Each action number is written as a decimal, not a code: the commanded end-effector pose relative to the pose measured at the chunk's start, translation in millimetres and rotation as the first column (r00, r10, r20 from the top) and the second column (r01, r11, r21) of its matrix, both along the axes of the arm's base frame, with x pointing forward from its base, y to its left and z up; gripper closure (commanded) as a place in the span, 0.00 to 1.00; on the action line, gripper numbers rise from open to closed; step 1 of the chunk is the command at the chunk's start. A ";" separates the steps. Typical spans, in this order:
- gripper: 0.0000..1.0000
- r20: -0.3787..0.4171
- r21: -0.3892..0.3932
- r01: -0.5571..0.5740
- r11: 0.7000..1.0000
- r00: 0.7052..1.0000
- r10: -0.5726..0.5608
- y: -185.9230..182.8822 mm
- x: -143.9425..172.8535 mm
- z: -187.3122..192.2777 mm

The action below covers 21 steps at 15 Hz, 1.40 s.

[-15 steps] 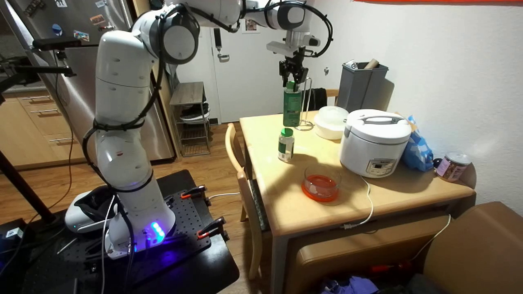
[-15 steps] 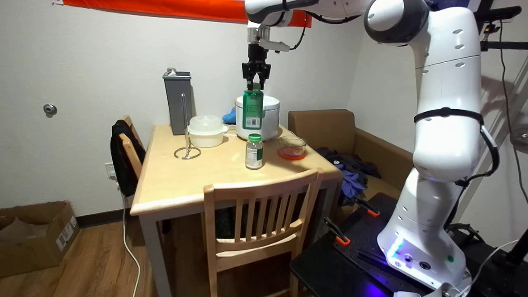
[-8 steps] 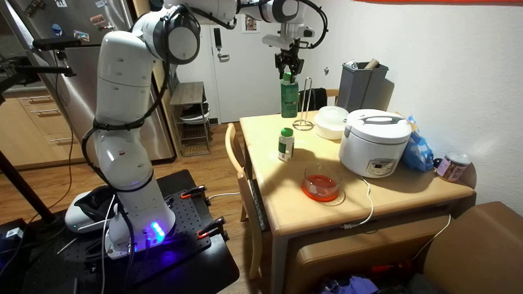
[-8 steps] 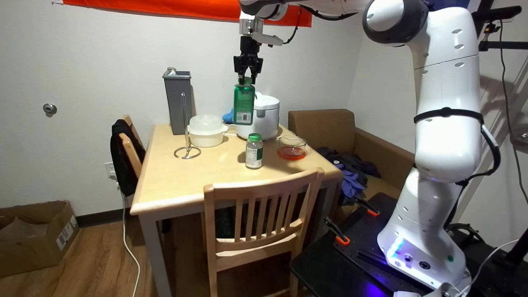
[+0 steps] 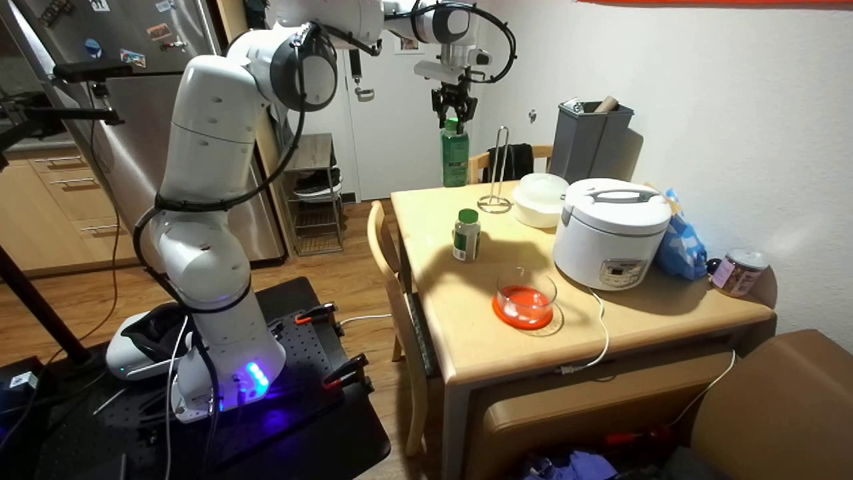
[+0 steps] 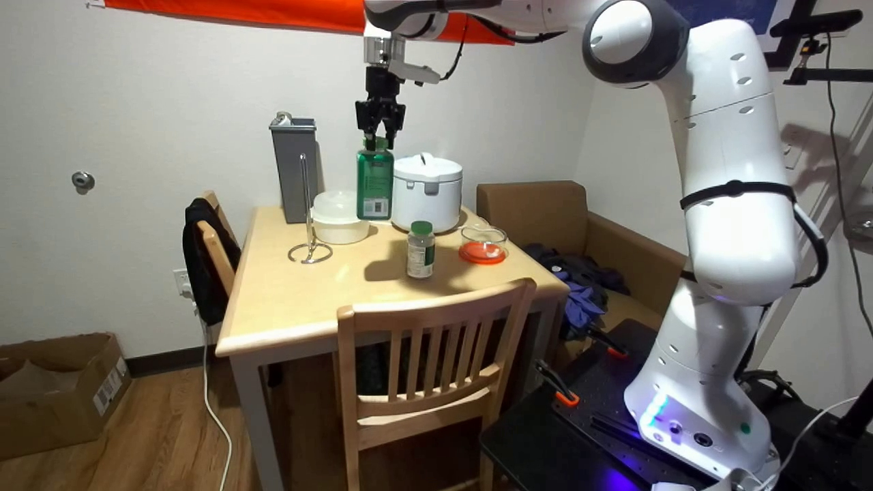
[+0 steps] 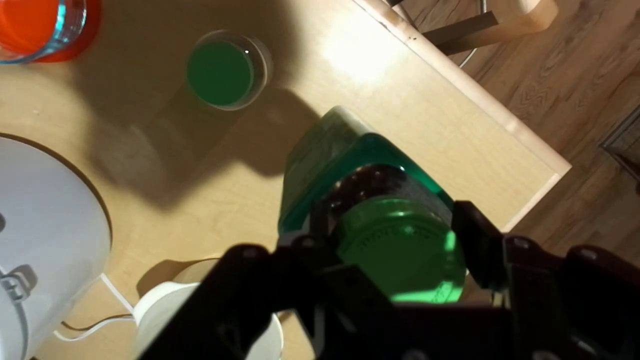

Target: Place the green container on the table from atop the clear container

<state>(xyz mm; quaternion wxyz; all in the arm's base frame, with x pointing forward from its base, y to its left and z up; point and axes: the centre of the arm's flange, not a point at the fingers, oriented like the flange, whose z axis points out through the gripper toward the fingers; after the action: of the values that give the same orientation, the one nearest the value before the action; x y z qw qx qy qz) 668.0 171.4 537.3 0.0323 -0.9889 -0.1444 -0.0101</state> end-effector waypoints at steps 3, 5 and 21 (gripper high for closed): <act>0.62 -0.028 -0.003 -0.060 0.998 0.998 0.060 34.0 7.4 -19.7; 0.62 -0.041 0.001 -0.073 0.997 0.996 0.073 39.7 10.8 -34.7; 0.62 -0.062 0.058 -0.032 0.998 0.997 0.035 5.1 54.7 -156.0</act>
<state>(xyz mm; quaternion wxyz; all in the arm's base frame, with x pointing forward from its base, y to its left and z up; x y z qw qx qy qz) 713.5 185.2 384.3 0.0465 -0.9855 -0.1604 0.0315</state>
